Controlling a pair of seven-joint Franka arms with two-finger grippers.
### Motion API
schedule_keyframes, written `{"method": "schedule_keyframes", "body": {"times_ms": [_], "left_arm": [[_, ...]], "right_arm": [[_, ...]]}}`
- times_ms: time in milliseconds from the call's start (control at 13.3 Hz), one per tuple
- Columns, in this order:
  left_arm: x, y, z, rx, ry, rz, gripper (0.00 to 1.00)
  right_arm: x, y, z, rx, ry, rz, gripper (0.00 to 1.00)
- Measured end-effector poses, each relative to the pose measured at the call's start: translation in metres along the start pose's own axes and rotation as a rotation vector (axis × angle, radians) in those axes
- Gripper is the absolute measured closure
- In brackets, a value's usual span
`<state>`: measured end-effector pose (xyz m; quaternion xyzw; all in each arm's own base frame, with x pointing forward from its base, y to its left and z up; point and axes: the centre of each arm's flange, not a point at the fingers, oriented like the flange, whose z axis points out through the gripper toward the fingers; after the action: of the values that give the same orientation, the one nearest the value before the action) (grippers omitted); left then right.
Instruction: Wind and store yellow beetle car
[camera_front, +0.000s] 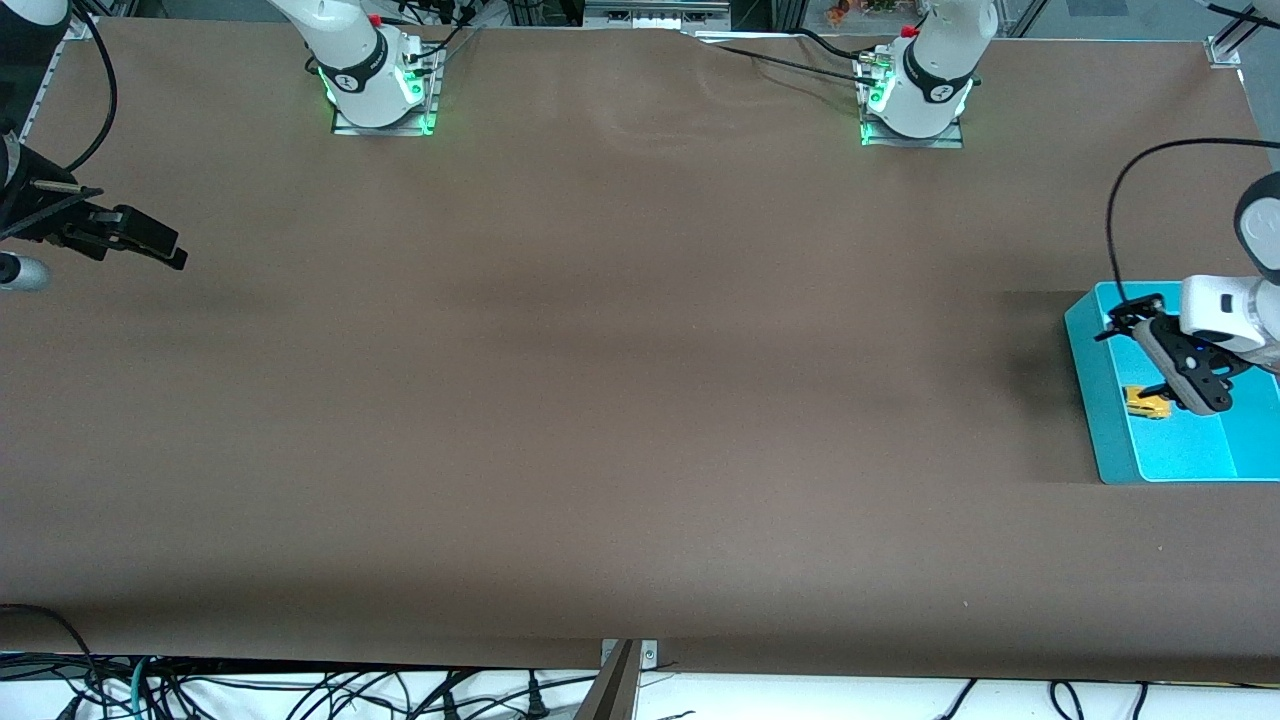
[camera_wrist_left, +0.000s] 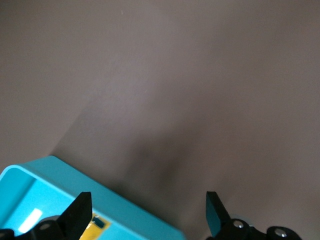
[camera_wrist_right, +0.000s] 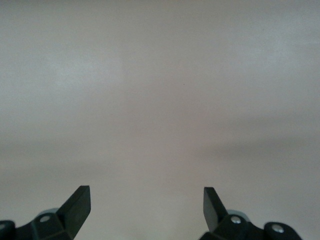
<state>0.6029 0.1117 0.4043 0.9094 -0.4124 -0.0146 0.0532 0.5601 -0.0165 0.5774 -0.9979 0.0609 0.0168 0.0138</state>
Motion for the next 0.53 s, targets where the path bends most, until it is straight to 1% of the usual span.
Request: {"method": "schedule_keyframes", "body": {"times_ms": [150,301,451,526], "left_arm": [[0.036,0.043,-0.043,0.006,-0.013,-0.172,0.00],[0.060,0.077,-0.083,0.013,-0.023,-0.354,0.00],[0.076,0.105,-0.111,0.020,-0.032,-0.539,0.00],[0.076,0.115,-0.122,0.024,-0.036,-0.628,0.00]], "right_arm": [[0.000,0.000,0.000,0.000,0.000,0.000,0.00],[0.000,0.000,0.000,0.000,0.000,0.000,0.00],[0.000,0.000,0.000,0.000,0.000,0.000,0.00],[0.000,0.000,0.000,0.000,0.000,0.000,0.00]]}}
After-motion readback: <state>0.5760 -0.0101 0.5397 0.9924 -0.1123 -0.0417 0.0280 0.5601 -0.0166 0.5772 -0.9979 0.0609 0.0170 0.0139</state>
